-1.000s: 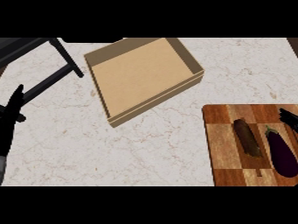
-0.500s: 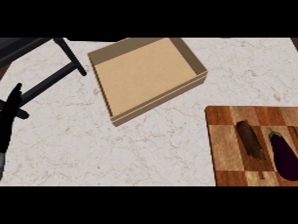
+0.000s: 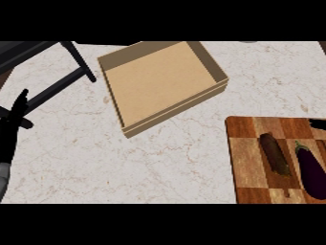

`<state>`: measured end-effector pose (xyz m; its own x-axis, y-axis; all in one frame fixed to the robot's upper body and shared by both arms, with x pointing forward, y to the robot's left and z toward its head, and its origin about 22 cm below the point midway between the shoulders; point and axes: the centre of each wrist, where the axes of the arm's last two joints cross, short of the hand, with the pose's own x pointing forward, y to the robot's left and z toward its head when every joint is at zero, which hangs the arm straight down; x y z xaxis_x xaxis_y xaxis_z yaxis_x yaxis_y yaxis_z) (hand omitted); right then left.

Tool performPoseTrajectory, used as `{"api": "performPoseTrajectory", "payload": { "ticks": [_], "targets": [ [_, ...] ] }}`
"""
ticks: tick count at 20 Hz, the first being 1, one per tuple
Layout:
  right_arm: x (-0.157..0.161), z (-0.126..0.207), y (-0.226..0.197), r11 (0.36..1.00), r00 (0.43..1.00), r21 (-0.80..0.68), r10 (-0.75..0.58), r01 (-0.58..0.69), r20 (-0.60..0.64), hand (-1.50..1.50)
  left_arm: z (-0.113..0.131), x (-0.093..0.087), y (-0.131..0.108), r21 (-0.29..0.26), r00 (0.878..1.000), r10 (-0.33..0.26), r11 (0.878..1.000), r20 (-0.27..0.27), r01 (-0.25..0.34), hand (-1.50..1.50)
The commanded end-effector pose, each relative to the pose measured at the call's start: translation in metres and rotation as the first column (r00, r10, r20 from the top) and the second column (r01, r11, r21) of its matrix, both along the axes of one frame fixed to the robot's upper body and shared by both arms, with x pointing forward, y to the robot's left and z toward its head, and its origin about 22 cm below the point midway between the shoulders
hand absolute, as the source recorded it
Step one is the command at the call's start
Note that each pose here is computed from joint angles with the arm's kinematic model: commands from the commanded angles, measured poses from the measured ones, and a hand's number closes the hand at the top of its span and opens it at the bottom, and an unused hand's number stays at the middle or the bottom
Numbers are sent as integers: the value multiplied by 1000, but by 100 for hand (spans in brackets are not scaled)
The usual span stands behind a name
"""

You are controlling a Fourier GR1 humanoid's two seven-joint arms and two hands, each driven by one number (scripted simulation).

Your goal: Pick the eggplant from the cutting board and place it in the cardboard box

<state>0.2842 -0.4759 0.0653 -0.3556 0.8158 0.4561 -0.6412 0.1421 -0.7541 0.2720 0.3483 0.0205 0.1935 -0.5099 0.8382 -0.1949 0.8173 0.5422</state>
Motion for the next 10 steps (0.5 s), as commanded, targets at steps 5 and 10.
{"api": "performPoseTrajectory", "payload": {
  "ticks": [5,10],
  "targets": [
    [37,-4,33,987,979,-85,125,-139,-160,-150,11,7,7,7,999,37,999,3,-37,0],
    [45,-41,45,981,980,-129,122,-143,-159,-150,-12,-1,9,-10,1000,27,1000,-1,-27,0]
  ]
}}
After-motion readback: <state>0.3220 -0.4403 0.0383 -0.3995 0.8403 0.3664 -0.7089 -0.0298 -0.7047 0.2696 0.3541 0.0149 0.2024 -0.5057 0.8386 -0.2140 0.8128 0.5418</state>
